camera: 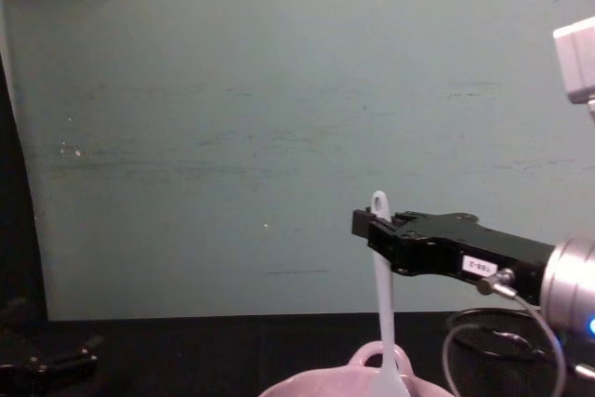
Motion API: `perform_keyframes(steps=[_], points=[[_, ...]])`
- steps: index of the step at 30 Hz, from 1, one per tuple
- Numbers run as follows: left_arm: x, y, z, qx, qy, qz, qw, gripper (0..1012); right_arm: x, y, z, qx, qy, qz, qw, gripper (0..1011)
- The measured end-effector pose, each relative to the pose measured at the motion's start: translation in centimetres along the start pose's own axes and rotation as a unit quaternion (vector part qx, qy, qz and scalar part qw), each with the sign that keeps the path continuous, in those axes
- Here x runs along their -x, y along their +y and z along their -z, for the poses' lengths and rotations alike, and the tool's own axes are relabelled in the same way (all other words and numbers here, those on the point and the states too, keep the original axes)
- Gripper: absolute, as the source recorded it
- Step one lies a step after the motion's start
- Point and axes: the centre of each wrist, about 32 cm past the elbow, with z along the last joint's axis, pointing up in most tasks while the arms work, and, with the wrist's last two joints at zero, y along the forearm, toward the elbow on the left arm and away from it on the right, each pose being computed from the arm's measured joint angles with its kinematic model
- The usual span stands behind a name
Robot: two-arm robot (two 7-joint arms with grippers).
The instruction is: Use the one hand to pick up the spoon and stir the clear water in the bowl.
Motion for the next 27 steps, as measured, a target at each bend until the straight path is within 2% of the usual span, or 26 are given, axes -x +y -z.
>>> perform_keyframes(steps=[8, 13, 20, 27], points=[[0.0, 0.0, 0.0, 0.0, 0.0, 0.0, 1.0, 1011, 0.5, -1.2, -0.3, 0.004, -0.004, -0.002, 1.0, 113], [0.0, 0.0, 0.0, 0.0, 0.0, 0.0, 1.0, 1011, 1.7, -1.3, -0.3, 0.007, -0.002, -0.024, 0.9997, 113], [0.0, 0.0, 0.0, 0.0, 0.0, 0.0, 1.0, 1011, 3.5, -0.4, -0.1, 0.005, 0.008, -0.057, 0.9983, 114], [0.0, 0.0, 0.0, 0.0, 0.0, 0.0, 1.0, 1011, 4.4, 0.9, 0.0, -0.007, 0.015, -0.072, 0.9973, 113]])
